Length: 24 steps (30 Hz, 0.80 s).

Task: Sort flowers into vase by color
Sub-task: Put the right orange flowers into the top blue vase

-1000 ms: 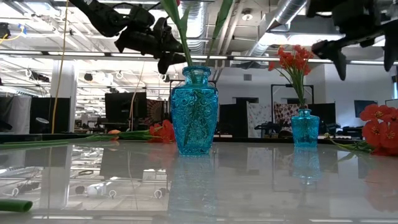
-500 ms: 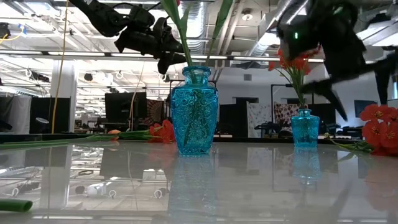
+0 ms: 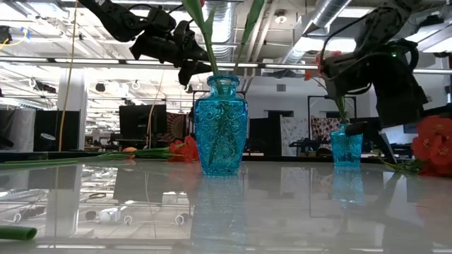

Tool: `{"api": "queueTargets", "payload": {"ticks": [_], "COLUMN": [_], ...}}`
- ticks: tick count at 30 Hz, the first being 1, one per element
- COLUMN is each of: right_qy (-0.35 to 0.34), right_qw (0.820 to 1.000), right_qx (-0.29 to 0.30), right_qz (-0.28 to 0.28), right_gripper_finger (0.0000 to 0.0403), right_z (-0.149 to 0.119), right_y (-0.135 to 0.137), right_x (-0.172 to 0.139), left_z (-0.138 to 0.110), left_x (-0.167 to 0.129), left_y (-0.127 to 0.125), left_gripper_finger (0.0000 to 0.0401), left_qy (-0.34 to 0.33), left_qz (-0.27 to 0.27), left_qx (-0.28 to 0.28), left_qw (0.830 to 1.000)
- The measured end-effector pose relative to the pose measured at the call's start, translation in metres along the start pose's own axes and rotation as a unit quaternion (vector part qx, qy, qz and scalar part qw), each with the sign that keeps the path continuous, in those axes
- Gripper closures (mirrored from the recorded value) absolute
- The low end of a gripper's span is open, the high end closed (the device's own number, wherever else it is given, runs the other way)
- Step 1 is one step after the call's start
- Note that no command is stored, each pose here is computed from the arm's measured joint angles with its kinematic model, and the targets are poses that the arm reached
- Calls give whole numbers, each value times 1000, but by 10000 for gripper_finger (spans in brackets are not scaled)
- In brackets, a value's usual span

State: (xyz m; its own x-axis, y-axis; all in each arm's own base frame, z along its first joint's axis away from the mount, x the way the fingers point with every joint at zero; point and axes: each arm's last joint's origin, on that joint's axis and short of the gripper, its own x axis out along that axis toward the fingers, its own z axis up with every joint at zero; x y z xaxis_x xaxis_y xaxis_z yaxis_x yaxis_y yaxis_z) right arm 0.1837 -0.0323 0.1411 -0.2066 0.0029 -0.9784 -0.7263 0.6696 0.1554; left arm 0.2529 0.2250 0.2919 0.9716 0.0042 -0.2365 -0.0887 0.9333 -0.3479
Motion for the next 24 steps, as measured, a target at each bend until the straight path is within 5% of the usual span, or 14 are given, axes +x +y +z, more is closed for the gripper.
{"api": "queueTargets", "payload": {"ticks": [8, 19, 24], "right_qy": [13, -23, -95], "right_qw": [999, 995, 992], "right_qx": [-29, -68, 9], "right_qz": [-35, -75, -79], "right_gripper_finger": [135, 369, 365], "right_z": [4, 9, 6], "right_y": [4, 27, 36], "right_x": [6, -15, -39], "left_z": [0, 0, 0], "left_x": [0, 0, 0], "left_y": [0, 0, 0], "left_gripper_finger": [243, 243, 243], "left_qy": [0, -1, -1], "left_qz": [1, 4, 4], "left_qx": [-8, -13, -16], "left_qw": [1000, 1000, 1000]}}
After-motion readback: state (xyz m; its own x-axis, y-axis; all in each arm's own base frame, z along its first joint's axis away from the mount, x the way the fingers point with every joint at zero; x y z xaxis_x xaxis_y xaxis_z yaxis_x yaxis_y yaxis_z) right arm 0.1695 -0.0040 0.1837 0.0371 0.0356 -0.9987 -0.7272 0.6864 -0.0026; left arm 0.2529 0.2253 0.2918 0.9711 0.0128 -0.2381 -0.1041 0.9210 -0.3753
